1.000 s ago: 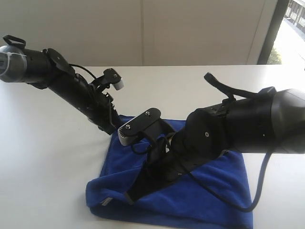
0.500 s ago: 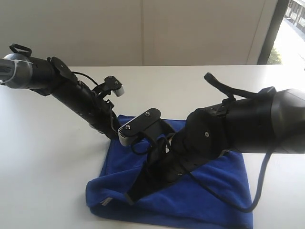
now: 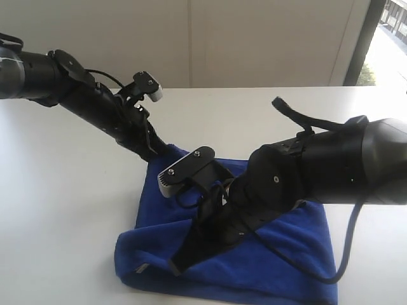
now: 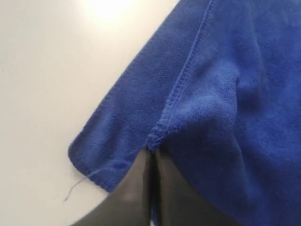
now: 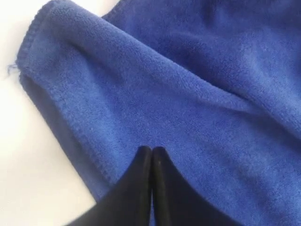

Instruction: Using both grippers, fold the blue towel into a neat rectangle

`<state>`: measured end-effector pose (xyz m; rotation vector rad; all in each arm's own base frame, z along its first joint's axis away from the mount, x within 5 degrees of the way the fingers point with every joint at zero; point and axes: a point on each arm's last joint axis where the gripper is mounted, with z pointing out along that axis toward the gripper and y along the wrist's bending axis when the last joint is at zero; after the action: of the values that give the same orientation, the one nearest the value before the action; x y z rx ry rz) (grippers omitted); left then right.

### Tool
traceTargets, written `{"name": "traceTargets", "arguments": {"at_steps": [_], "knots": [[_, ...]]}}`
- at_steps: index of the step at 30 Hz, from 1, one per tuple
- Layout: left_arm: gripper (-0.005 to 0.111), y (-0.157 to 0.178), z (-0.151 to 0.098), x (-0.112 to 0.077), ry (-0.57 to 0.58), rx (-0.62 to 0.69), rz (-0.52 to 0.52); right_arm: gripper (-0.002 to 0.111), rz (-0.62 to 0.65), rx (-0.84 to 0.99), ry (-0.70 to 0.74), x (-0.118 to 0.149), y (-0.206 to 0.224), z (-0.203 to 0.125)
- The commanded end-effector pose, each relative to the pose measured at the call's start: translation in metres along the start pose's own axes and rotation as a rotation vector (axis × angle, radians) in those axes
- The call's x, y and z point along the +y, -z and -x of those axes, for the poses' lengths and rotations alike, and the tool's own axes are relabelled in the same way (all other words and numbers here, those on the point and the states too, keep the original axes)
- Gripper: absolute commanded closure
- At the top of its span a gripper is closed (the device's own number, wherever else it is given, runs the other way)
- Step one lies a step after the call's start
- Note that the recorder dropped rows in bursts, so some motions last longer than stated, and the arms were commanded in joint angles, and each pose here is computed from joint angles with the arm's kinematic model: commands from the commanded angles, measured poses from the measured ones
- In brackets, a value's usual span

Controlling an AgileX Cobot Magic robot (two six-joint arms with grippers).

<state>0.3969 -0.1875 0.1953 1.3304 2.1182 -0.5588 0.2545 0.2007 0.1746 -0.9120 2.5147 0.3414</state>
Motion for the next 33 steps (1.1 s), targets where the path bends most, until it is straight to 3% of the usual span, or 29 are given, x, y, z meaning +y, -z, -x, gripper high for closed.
{"name": "traceTargets", "arguments": {"at_steps": [1,14,21,24,29,33], "knots": [[0.107,0.008,0.011,0.003,0.005,-0.052,0.069,0.108,-0.001,0.003,0.034,0.001,0.004,0.001],[0.107,-0.012,-0.001,0.021,0.038,-0.053,0.189,0.108,-0.012,-0.024,0.073,0.002,0.021,0.004],[0.106,-0.027,-0.011,0.026,0.060,-0.033,0.195,0.108,-0.011,-0.022,0.073,0.002,0.021,0.004],[0.094,-0.033,-0.016,0.027,0.067,-0.023,0.194,0.108,-0.011,-0.022,0.073,0.002,0.021,0.004],[0.058,-0.033,-0.016,0.028,0.074,-0.027,0.200,0.108,-0.011,-0.019,0.069,0.002,0.021,0.004],[0.044,-0.018,-0.004,0.023,0.049,-0.049,0.192,0.108,-0.039,-0.026,0.052,-0.002,0.025,0.004]]}}
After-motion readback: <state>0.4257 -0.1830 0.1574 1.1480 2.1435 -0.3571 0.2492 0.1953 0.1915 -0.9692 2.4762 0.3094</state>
